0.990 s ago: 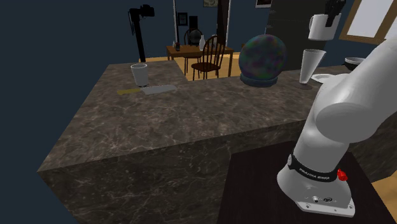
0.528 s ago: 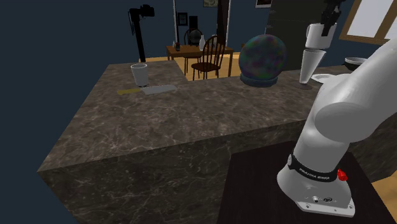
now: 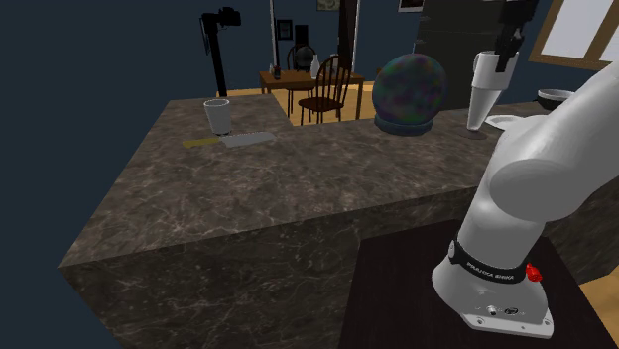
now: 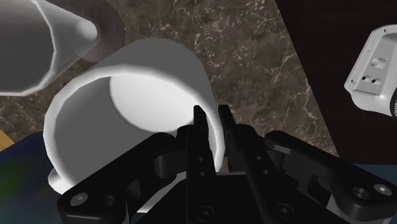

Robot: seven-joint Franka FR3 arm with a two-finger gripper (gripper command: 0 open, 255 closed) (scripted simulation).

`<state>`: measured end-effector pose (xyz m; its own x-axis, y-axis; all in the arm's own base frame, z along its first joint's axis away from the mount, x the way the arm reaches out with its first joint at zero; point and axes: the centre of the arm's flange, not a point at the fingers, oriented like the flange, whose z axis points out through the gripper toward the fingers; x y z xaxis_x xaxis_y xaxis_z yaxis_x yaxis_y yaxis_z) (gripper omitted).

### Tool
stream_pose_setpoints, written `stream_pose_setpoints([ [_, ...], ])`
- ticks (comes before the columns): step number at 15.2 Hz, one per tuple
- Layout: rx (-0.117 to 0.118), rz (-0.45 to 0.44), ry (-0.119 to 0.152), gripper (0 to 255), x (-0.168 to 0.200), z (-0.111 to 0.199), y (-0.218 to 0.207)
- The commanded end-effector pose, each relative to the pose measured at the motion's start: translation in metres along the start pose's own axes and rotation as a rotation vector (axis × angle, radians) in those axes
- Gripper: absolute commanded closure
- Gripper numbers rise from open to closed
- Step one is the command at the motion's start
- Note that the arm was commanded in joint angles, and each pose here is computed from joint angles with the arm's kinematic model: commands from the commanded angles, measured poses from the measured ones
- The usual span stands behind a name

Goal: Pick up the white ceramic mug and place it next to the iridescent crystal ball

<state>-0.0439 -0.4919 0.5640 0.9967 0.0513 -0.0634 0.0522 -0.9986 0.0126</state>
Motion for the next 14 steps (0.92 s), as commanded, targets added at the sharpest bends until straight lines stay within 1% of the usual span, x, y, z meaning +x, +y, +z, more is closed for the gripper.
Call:
stream_pose_setpoints([
  [1, -0.001, 0.000, 0.000, 255, 0.000, 0.010, -0.001],
  [14, -0.001, 0.000, 0.000, 255, 0.005, 0.079, -0.002],
])
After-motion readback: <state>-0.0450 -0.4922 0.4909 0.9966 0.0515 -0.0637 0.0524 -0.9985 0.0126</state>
